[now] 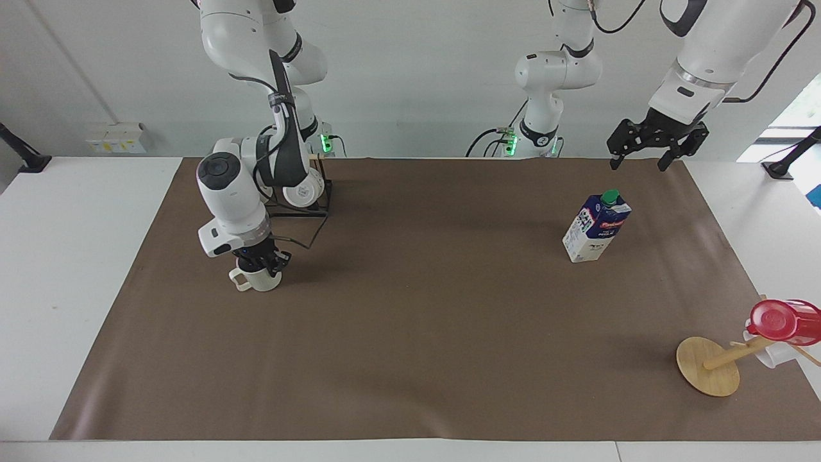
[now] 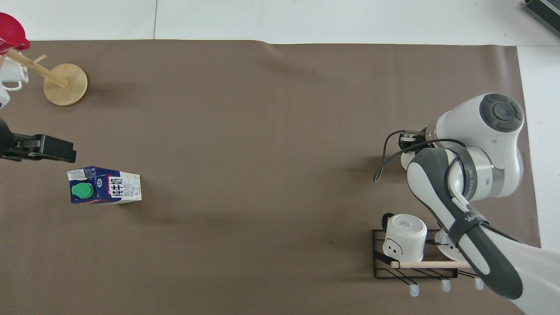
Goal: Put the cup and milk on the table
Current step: 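Grasp the white mug with the right gripper and lift it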
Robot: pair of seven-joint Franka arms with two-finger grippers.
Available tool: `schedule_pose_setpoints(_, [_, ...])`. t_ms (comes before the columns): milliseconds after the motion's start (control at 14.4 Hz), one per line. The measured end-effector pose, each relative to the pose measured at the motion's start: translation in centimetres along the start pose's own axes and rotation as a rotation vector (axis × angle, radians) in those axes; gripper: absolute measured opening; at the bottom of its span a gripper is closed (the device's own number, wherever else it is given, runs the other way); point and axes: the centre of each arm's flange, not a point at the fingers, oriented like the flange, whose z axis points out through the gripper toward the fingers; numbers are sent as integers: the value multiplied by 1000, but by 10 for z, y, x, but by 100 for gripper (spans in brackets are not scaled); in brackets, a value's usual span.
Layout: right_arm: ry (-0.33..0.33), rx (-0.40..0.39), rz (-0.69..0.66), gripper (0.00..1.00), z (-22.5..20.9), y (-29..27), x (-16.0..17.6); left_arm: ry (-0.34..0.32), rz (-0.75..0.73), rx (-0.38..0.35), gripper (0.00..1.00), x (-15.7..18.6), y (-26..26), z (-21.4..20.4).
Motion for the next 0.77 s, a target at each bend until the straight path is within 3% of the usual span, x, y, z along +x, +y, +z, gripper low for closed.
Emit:
schedule_pose_setpoints(278, [8, 11, 6, 4, -3, -1, 2, 0, 0, 0, 100, 0, 0, 0])
schedule_pose_setpoints(557, [79, 69, 42, 4, -42, -7, 22, 0, 0, 0, 100, 0, 0, 0])
schedule_pose_setpoints(766, [93, 76, 70, 4, -63, -9, 29, 0, 0, 0, 100, 0, 0, 0])
